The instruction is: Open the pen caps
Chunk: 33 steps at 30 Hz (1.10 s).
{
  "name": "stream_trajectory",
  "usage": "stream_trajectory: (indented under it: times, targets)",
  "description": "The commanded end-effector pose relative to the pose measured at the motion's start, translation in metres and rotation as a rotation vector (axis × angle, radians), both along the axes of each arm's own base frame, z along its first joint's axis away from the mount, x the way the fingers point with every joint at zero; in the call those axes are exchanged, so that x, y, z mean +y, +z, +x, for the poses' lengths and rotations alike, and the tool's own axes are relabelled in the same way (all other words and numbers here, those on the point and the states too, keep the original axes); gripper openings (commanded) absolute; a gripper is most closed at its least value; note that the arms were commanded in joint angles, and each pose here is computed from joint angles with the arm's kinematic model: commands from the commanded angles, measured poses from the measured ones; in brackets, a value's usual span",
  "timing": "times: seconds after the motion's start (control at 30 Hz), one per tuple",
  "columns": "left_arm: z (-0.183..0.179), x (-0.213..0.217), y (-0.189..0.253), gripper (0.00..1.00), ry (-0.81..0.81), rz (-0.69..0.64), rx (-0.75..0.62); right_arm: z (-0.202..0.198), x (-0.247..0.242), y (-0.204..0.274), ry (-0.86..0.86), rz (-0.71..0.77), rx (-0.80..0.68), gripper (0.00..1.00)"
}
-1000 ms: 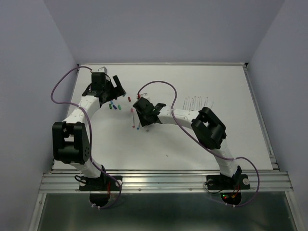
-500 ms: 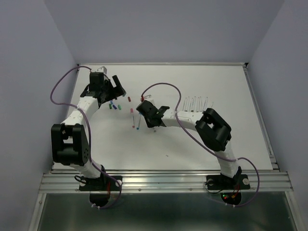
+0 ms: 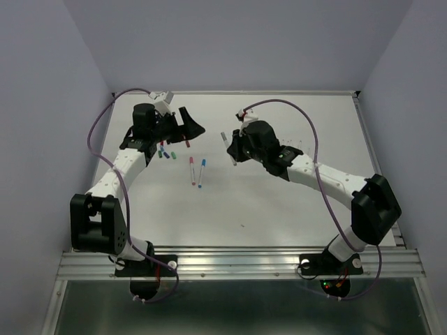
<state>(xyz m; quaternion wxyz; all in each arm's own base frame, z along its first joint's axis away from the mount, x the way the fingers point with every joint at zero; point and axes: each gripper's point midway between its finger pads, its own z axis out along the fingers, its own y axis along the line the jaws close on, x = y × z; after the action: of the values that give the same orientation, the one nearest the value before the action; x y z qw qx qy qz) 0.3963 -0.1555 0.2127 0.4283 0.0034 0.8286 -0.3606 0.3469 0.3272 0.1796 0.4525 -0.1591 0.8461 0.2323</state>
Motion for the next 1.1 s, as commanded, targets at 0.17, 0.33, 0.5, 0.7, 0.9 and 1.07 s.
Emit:
stream_trajectory:
  times: [0.17,0.33,0.5,0.7,0.9,1.07]
  targets:
    - [-0.023,-0.058,0.061,0.99,-0.195,-0.125,-0.194,-0.024,0.044,0.066,0.302,0.288,-0.136,0.01]
    - [-0.018,-0.061,0.06,0.96,-0.177,-0.133,-0.185,-0.021,0.046,0.08,0.307,0.334,-0.165,0.01]
    - [-0.017,-0.066,0.057,0.89,-0.182,-0.138,-0.175,-0.015,0.048,0.086,0.284,0.358,-0.184,0.01]
    - [-0.015,-0.07,0.057,0.73,-0.182,-0.156,-0.162,-0.004,0.052,0.091,0.261,0.368,-0.206,0.01]
    - [-0.012,-0.072,0.054,0.42,-0.174,-0.176,-0.143,0.011,0.058,0.091,0.234,0.363,-0.222,0.01]
    - [-0.012,-0.074,0.053,0.34,-0.185,-0.185,-0.134,0.018,0.062,0.09,0.229,0.358,-0.233,0.01]
